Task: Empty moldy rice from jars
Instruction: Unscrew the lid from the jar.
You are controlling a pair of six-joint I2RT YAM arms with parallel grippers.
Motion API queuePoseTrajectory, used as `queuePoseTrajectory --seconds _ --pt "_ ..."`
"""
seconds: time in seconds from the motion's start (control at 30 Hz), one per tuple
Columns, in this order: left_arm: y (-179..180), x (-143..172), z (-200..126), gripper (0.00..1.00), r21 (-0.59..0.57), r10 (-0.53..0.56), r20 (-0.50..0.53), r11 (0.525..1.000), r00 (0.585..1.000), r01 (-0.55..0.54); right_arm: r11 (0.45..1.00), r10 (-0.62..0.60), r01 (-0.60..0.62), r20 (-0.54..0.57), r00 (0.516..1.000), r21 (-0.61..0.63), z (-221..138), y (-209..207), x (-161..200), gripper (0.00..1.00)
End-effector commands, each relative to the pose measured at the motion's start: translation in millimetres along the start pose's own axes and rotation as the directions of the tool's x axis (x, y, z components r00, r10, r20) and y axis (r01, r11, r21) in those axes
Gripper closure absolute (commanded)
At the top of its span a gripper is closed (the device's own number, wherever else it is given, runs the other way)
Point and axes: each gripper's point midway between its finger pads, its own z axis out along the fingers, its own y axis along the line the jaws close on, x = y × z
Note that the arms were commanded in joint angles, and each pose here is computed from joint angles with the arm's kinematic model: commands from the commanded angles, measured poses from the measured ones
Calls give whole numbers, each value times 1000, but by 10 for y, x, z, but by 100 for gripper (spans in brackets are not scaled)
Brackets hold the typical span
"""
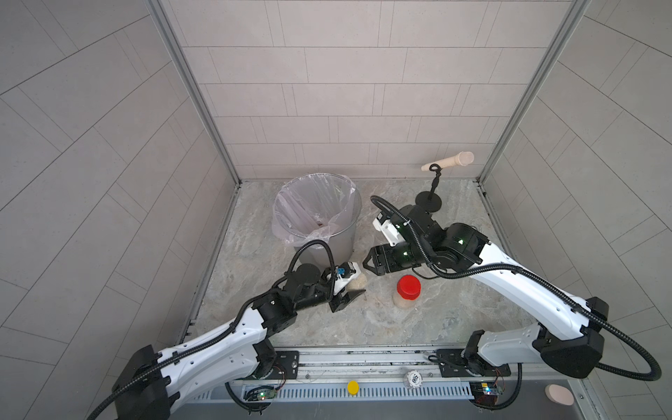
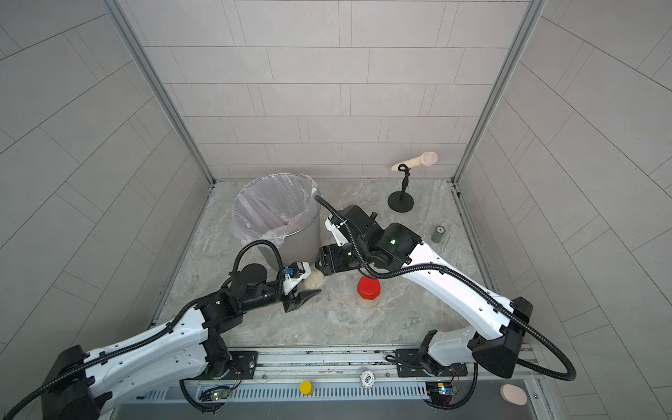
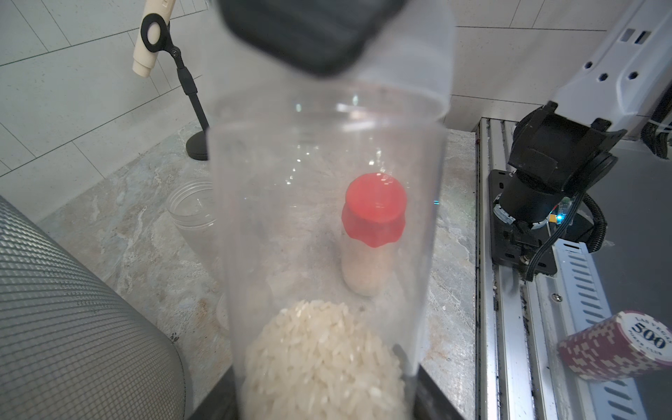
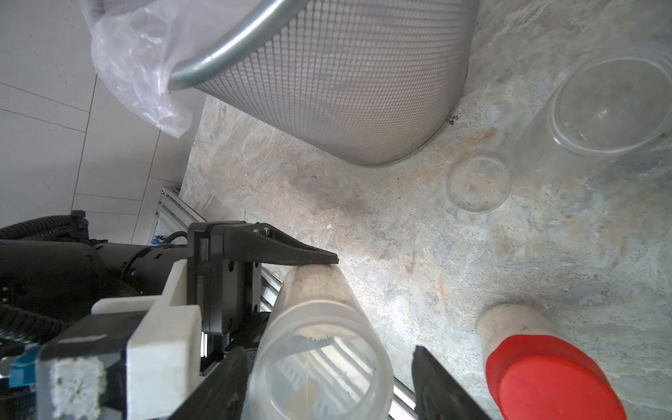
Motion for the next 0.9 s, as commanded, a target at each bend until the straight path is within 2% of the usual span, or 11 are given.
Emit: queuePoseTrajectory --seconds 0.0,0.1,0.3,0.4,0.5,0.6,0.67,0.73,0.8,0.87 --pt "23 -116 -38 84 -13 28 50 1000 998 -27 1000 -6 6 -6 1000 3 -25 24 1 29" --pt "31 -105 -37 83 -17 26 47 1000 999 -25 1000 -10 10 0 1000 4 -35 23 -7 32" --pt "14 -80 -34 84 -8 23 40 1000 999 -22 995 -93 93 -6 996 21 -44 -17 17 57" --pt "5 -30 -19 86 -2 18 19 1000 1000 -18 985 -168 168 -10 986 29 -52 -68 13 64" --pt "-9 28 -6 87 7 9 0 1000 1000 -9 970 -242 241 -25 970 -30 -63 -1 20 64" --pt "-34 60 -16 88 17 0 -1 1000 1000 0 918 -391 385 -51 919 -100 -92 68 96 64" --pt "-34 86 -22 88 14 -5 0 1000 1000 5 868 -494 487 -57 868 -98 -119 12 81 70" --pt "-37 113 -26 89 12 -8 -4 1000 1000 8 861 -505 499 -47 862 -93 -110 -88 -17 71" --pt "-43 134 -28 89 15 -14 -11 1000 1000 14 849 -514 503 -30 857 -161 -101 -90 -71 75" --pt "-55 149 -27 89 21 -19 -18 1000 1000 19 783 -587 567 -2 810 -257 -113 9 -44 78"
